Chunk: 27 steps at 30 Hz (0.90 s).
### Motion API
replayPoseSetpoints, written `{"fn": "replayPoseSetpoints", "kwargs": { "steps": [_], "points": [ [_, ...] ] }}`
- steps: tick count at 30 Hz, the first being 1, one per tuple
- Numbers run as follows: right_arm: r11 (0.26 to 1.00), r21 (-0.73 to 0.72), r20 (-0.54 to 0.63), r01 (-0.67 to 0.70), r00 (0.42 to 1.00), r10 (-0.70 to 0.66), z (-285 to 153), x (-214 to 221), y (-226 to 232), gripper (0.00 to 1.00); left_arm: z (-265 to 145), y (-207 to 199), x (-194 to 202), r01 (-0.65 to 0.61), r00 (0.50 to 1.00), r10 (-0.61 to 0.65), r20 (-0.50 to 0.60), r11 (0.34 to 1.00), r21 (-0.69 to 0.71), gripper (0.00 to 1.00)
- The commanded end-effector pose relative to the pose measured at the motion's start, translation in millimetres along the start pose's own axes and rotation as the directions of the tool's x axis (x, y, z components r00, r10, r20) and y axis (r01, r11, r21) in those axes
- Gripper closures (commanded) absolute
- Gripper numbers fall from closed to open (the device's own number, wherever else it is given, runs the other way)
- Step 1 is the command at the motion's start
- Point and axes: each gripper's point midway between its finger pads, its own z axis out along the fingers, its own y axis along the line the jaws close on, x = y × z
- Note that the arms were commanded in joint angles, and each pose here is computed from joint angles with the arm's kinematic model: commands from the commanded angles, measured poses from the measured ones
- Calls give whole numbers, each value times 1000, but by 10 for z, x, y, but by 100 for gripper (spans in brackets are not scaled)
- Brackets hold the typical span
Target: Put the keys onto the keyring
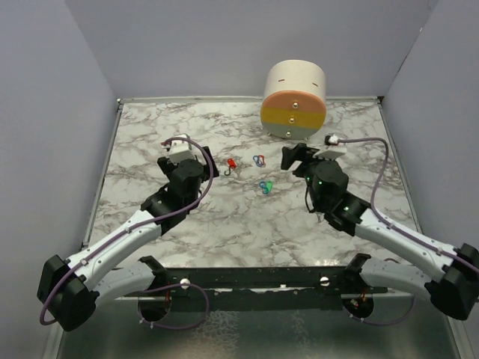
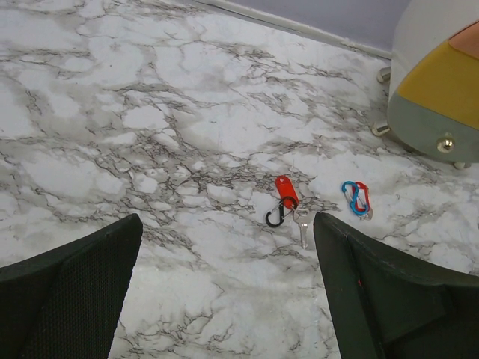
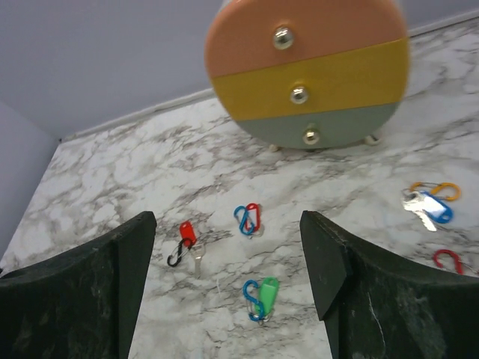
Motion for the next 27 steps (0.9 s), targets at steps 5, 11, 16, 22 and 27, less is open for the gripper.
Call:
{"fn": "replayPoseSetpoints", "kwargs": {
  "steps": [5, 11, 16, 22, 27],
  "points": [
    [951, 300, 25, -74, 997, 70, -709, -73, -998, 18, -166, 72, -249, 40, 998, -41, 49, 999, 15, 1],
    [953, 298, 57, -61, 997, 46, -852, -45, -1181, 15, -240, 209, -131, 58, 998, -58, 30, 998, -3, 1],
    [955, 289, 52, -64, 997, 51, -825, 21, -1169, 13, -253, 245, -126, 75, 996, -75, 40, 997, -10, 1],
    [964, 265, 7, -19, 1000, 18, -727, 143, -1078, 10, -248, 278, -83, 70, 997, -69, 38, 997, -20, 1],
    [925, 368, 64, -96, 995, 78, -756, 193, -1278, 9, -257, 318, -68, 69, 997, -68, 41, 997, -31, 1]
  ]
}}
